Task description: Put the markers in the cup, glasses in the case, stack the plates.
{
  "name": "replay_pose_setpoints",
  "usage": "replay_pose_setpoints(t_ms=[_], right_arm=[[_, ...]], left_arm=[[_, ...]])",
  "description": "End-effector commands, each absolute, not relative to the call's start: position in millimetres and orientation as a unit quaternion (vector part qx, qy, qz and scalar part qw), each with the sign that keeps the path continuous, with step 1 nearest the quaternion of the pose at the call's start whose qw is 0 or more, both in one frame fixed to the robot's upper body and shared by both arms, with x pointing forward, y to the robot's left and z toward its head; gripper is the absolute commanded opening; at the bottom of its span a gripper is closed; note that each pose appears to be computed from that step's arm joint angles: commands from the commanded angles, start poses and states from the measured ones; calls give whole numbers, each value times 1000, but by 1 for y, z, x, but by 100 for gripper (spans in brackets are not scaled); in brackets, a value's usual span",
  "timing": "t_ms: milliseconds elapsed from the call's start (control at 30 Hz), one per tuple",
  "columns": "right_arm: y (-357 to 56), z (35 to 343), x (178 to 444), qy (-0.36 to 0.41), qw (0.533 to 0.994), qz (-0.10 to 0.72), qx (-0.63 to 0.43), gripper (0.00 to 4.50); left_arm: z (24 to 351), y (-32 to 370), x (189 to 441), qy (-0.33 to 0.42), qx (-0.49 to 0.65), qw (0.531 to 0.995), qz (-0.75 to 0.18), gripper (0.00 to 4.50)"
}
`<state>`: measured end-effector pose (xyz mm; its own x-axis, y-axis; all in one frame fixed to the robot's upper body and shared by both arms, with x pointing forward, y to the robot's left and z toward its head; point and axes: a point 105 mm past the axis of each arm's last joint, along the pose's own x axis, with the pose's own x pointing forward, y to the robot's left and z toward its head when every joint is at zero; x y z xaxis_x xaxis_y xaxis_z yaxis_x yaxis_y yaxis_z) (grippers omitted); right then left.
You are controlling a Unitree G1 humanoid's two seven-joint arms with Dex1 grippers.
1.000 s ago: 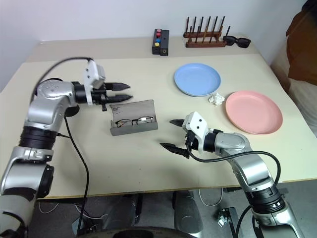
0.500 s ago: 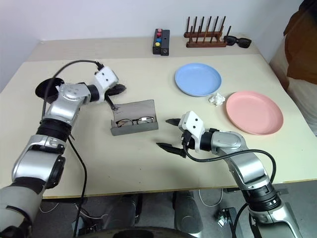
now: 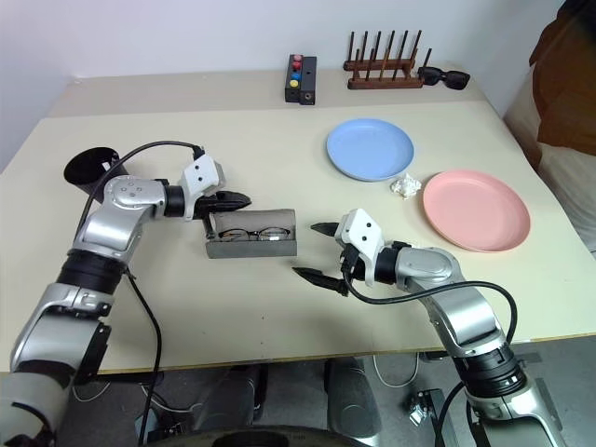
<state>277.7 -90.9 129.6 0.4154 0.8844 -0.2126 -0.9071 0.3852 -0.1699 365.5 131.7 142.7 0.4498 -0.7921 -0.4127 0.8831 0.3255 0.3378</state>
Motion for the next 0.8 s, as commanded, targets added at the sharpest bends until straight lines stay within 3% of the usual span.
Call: replay_pose_setpoints(t_ms=[33,300,467,667,800], right_arm=[[-86,139,276,22,826,547,-132,450],[-87,140,279,22,828,544,-137,450],[-88,149,290,4,840,522,-147,450],[-107,150,347,-7,886,397,-242,450],[-122,143,387,2,884,320,-339,450]], left_arm=[[140,128,350,87,262,792,-544,17],[127,127,322,101,288,756,-578,17],[131,129,319,84,289,763,-573,17],[161,139,318,41,228,809,-541,17],[167,145,306,33,202,820,-535,17]])
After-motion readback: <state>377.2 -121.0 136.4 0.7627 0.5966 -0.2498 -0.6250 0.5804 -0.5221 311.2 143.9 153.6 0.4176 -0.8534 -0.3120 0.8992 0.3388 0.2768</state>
